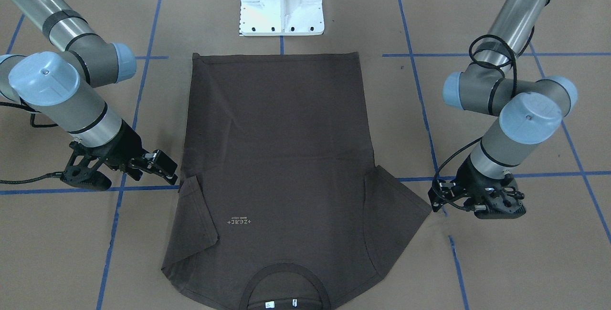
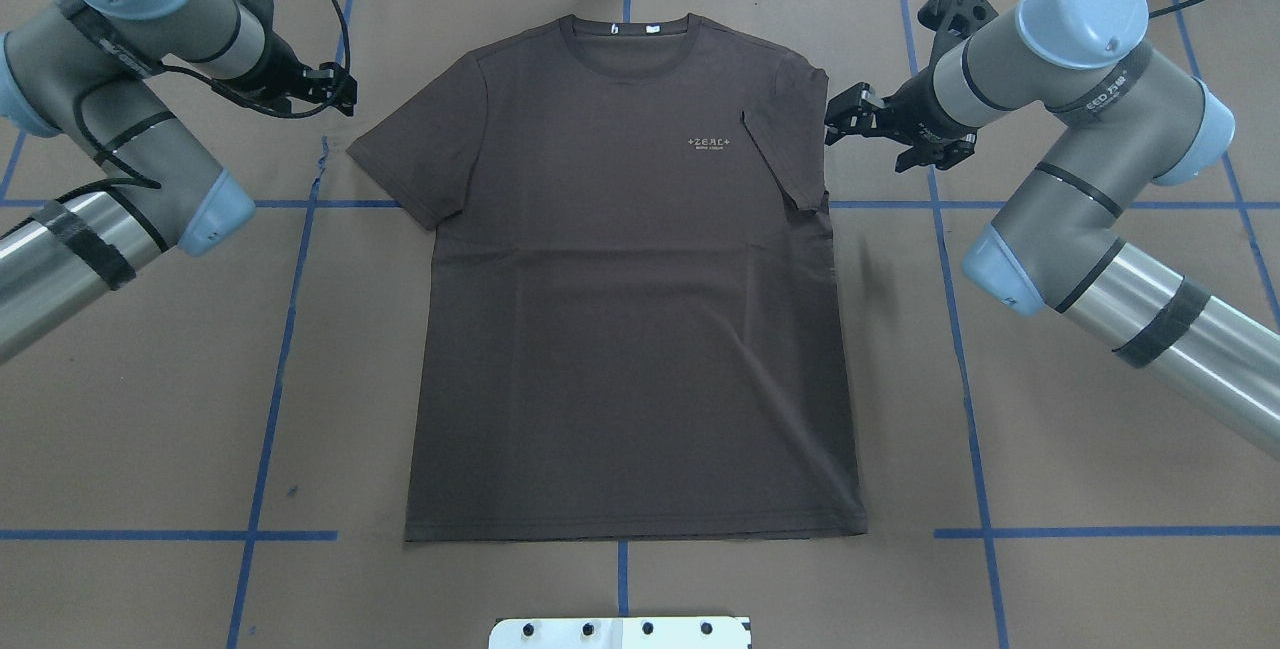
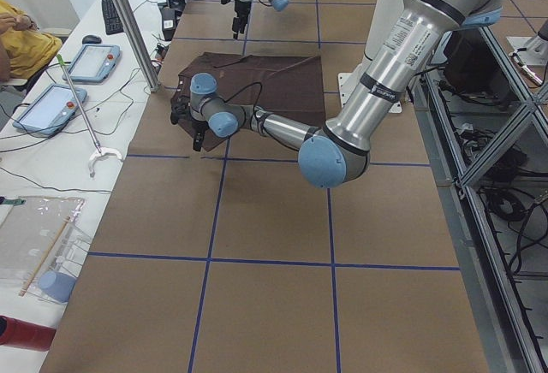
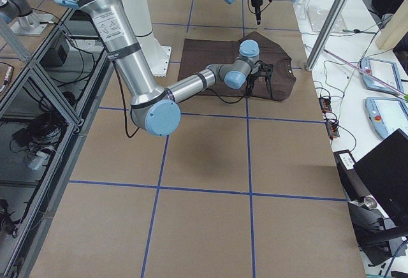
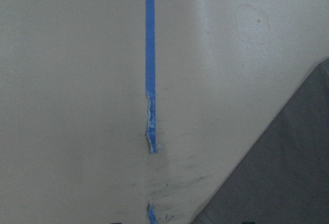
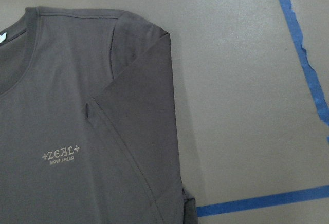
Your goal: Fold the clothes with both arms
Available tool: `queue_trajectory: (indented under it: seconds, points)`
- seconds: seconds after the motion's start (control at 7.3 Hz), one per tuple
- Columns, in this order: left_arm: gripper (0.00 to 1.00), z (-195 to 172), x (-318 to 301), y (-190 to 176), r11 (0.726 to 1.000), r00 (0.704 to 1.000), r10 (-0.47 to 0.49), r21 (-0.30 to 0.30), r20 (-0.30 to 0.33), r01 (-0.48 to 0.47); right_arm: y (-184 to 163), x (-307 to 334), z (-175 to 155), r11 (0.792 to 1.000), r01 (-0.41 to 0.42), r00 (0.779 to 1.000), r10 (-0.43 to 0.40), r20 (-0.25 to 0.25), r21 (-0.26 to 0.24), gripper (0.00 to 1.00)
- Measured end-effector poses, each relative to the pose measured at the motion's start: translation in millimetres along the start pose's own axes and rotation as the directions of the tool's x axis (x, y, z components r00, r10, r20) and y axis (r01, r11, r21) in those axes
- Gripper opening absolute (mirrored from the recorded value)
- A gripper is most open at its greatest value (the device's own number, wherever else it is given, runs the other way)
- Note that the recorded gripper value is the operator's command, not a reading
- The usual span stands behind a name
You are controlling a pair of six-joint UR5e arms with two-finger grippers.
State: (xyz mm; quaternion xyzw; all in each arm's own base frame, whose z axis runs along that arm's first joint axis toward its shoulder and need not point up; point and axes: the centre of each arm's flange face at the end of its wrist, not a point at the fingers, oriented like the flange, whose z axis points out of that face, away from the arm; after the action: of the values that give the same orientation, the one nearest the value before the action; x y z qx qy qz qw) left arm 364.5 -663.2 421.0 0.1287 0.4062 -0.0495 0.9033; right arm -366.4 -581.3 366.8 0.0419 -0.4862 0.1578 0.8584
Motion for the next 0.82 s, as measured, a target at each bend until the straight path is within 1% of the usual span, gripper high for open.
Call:
queue_trajectory:
  seconds: [0.41,0.82]
  points:
    - [0.64,22.6,24.8,15.0,1.0,1.0,-0.013,0.013,0.025,0.013,4.8,7.0,-5.2,1.0,0.001,1.0,-0.001,0.003,0.002,1.0]
    - [0.61,34.8,32.7,15.0,1.0,0.999,-0.012,0.017,0.046,0.011,5.8,9.6,-4.2,1.0,0.002,1.0,-0.002,-0.001,0.001,1.0]
